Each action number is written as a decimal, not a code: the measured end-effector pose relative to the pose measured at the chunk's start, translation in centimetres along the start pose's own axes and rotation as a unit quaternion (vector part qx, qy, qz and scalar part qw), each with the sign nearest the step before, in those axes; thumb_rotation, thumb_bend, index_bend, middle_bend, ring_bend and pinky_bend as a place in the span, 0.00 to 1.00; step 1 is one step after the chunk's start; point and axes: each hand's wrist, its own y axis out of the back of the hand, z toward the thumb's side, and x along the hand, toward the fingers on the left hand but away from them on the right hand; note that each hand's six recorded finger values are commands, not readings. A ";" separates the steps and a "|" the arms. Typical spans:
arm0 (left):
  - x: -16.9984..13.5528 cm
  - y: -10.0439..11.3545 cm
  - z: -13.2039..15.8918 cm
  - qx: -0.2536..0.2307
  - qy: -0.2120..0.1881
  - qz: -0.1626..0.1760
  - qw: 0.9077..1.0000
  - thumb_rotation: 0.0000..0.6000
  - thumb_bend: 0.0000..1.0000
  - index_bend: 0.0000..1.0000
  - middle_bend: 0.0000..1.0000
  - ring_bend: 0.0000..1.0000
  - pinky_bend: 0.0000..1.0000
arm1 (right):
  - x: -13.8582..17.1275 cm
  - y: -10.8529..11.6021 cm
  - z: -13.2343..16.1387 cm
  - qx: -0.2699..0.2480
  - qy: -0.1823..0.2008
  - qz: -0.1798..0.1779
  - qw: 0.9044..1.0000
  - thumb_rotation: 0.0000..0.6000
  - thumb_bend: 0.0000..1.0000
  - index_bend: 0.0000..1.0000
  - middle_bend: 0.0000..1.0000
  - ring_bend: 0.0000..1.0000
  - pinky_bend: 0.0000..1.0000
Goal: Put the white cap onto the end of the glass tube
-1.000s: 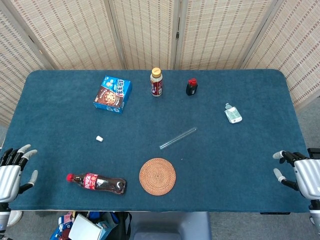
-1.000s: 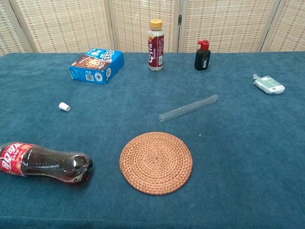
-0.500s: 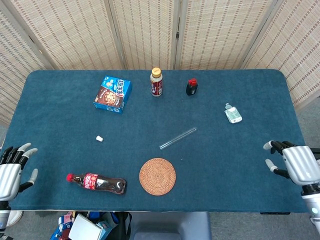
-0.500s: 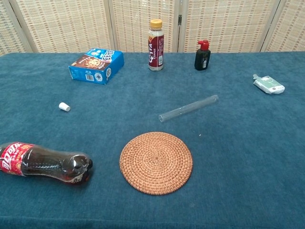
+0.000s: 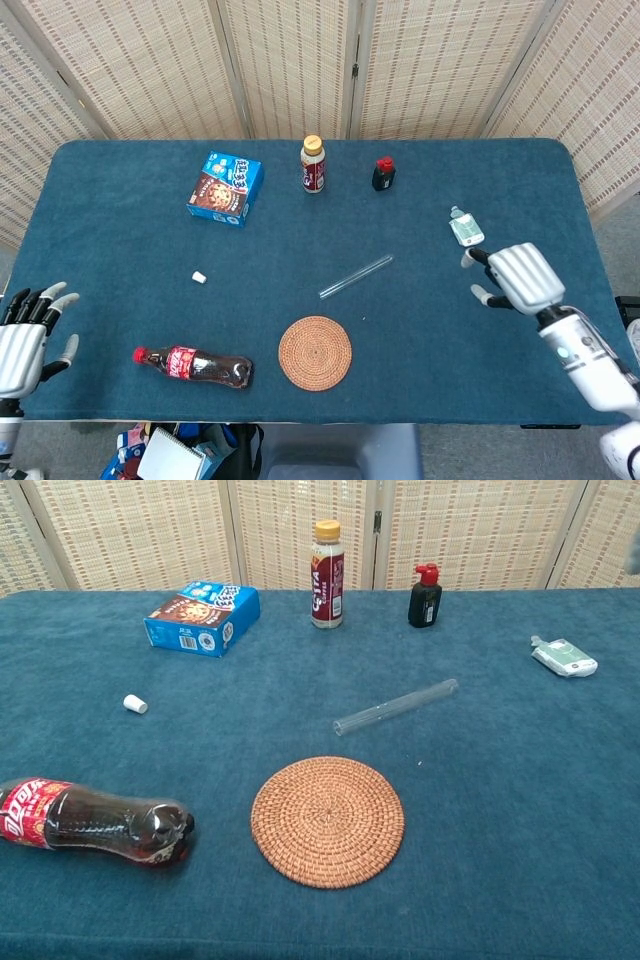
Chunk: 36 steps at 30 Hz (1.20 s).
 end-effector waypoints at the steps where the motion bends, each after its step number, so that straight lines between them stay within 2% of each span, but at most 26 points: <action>1: 0.0 0.0 -0.1 0.000 0.001 0.000 1.000 1.00 0.40 0.22 0.15 0.14 0.09 | -0.9 -0.3 0.4 0.001 0.006 0.008 1.000 1.00 0.29 0.41 1.00 1.00 1.00; 6: 0.0 -0.1 -0.1 0.001 0.001 -0.002 1.000 1.00 0.40 0.22 0.15 0.14 0.09 | -5.8 -2.1 2.6 0.004 0.033 0.039 0.999 1.00 0.28 0.41 1.00 1.00 1.00; 15: 0.0 -0.2 -0.1 0.001 0.000 -0.005 1.000 1.00 0.40 0.22 0.15 0.14 0.09 | -11.5 -5.6 6.2 0.022 0.061 0.080 0.995 1.00 0.27 0.41 1.00 1.00 1.00; 27: 0.0 -0.6 -0.5 -0.001 0.005 -0.008 1.000 1.00 0.40 0.22 0.15 0.14 0.09 | -15.2 -10.2 10.3 0.056 0.094 0.126 0.986 1.00 0.27 0.41 1.00 1.00 1.00; 36: -0.1 -0.7 -0.9 -0.003 0.007 -0.008 1.000 1.00 0.40 0.21 0.15 0.14 0.09 | -17.0 -11.8 11.6 0.073 0.096 0.139 0.983 1.00 0.29 0.42 1.00 1.00 1.00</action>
